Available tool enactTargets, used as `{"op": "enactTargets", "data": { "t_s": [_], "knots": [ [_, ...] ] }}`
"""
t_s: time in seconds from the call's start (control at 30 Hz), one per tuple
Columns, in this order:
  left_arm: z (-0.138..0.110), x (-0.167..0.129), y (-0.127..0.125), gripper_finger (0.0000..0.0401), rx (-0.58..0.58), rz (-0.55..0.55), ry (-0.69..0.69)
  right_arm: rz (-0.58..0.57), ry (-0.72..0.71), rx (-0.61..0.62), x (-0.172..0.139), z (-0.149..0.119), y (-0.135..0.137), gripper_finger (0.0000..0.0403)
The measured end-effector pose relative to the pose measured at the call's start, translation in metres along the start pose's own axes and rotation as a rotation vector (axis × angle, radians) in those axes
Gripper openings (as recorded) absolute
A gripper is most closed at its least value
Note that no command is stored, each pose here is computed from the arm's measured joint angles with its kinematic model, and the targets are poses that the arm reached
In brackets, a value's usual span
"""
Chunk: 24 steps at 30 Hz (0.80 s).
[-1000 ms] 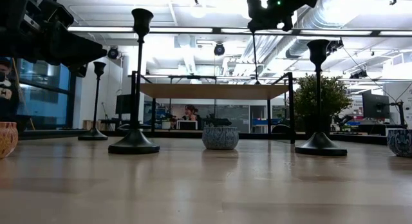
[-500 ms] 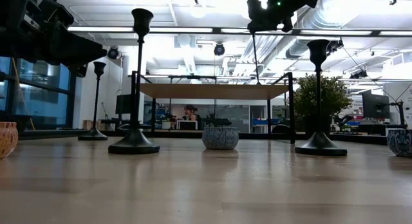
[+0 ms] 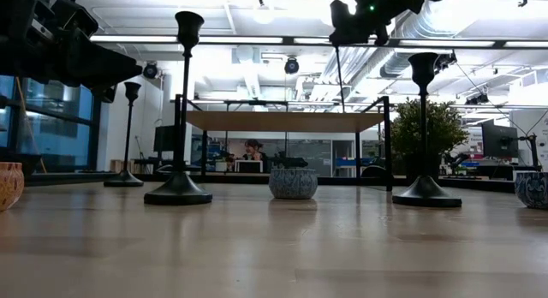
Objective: Pick & Place candle stick holders
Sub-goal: Put the black candle holder on the shelf
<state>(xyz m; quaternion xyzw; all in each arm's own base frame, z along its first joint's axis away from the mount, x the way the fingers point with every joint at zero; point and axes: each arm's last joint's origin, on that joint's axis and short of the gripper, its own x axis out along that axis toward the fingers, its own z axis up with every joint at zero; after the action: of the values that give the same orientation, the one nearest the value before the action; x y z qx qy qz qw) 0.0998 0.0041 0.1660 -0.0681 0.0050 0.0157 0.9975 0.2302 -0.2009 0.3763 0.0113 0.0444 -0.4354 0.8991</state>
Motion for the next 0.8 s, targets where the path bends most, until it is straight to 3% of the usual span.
{"op": "enactTargets", "data": {
  "t_s": [0.8],
  "knots": [
    [0.0,0.0,0.0,0.0083,0.0,0.0,0.0,0.071,0.011,0.003,0.0018,-0.0006,-0.0095,0.0112]
  ]
}}
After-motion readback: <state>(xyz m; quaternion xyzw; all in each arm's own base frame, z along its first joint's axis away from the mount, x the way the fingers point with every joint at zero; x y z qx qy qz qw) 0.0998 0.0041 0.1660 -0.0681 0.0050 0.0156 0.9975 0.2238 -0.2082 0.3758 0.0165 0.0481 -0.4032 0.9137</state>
